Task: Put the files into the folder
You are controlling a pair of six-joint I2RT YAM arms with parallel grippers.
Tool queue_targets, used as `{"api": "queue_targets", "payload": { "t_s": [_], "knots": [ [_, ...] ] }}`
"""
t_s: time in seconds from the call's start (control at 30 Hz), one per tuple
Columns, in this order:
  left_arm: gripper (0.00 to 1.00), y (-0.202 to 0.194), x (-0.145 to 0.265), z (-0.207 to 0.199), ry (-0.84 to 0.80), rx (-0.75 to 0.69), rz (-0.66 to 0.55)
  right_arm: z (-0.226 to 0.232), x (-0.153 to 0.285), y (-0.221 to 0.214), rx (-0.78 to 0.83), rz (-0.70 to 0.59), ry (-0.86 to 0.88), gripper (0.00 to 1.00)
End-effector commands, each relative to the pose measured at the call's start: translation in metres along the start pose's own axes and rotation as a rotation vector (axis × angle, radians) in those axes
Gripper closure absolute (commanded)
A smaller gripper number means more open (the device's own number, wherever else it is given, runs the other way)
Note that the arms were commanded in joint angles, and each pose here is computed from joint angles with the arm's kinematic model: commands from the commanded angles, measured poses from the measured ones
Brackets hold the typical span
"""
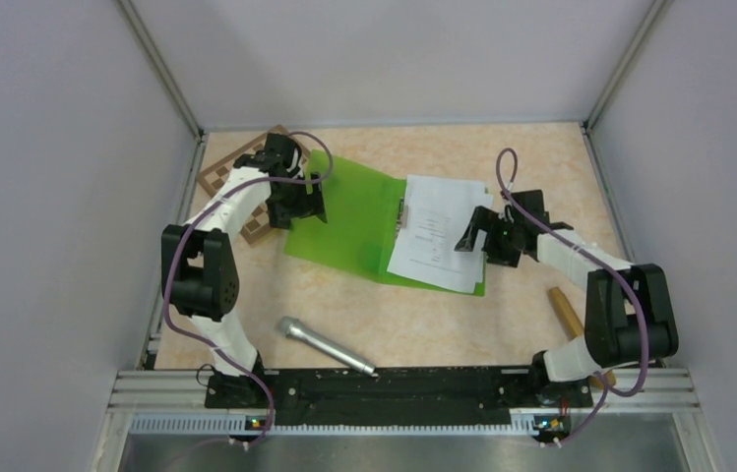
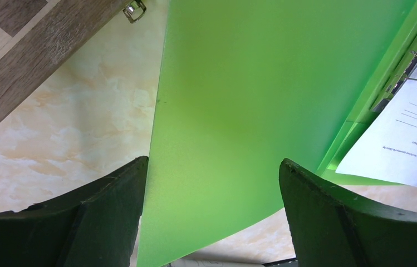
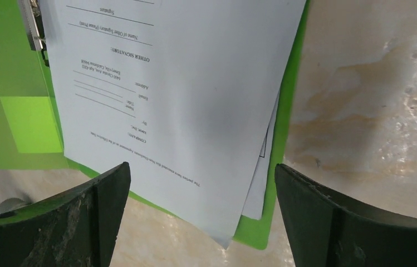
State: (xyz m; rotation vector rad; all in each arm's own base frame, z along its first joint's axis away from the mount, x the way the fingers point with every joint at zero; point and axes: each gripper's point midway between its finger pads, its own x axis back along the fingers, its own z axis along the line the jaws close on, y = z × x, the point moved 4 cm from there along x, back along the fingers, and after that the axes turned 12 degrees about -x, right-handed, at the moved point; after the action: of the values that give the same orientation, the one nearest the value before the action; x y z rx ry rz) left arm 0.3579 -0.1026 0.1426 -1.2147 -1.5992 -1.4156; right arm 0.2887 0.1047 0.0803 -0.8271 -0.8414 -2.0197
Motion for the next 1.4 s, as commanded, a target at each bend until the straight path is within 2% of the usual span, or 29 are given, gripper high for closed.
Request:
{"api": "queue_targets", "payload": {
  "t_s": [0.0,0.2,0.43,0.6,0.77,1.2,1.37],
  "knots": [
    [0.1,0.002,-0.002,-0.002,-0.011,-0.006,-0.013,0.018,0.023,0.035,0.076,-0.144,-0.015,0.01],
    [0.1,0.001,0.0,-0.001,-0.007,-0.008,-0.017,0.028,0.021,0.088,0.031,-0.241,-0.007,0.01],
    [0.1,0.001,0.003,-0.001,-0.003,-0.014,-0.021,0.027,-0.011,0.145,-0.042,-0.281,-0.036,0.01],
    [0.1,0.002,0.005,0.001,0.015,-0.023,-0.022,0.017,-0.045,0.155,-0.091,-0.235,-0.063,0.01],
    [0.1,0.001,0.005,0.002,0.016,-0.029,-0.019,0.018,-0.066,0.151,-0.13,-0.179,-0.006,0.01],
    [0.1,0.001,0.005,0.003,0.022,-0.034,-0.018,0.056,-0.065,0.165,-0.129,-0.208,0.133,0.02],
    [0.1,0.0,0.003,0.003,0.019,-0.034,-0.012,0.057,-0.071,0.173,-0.1,-0.195,0.08,0.02]
  ]
}}
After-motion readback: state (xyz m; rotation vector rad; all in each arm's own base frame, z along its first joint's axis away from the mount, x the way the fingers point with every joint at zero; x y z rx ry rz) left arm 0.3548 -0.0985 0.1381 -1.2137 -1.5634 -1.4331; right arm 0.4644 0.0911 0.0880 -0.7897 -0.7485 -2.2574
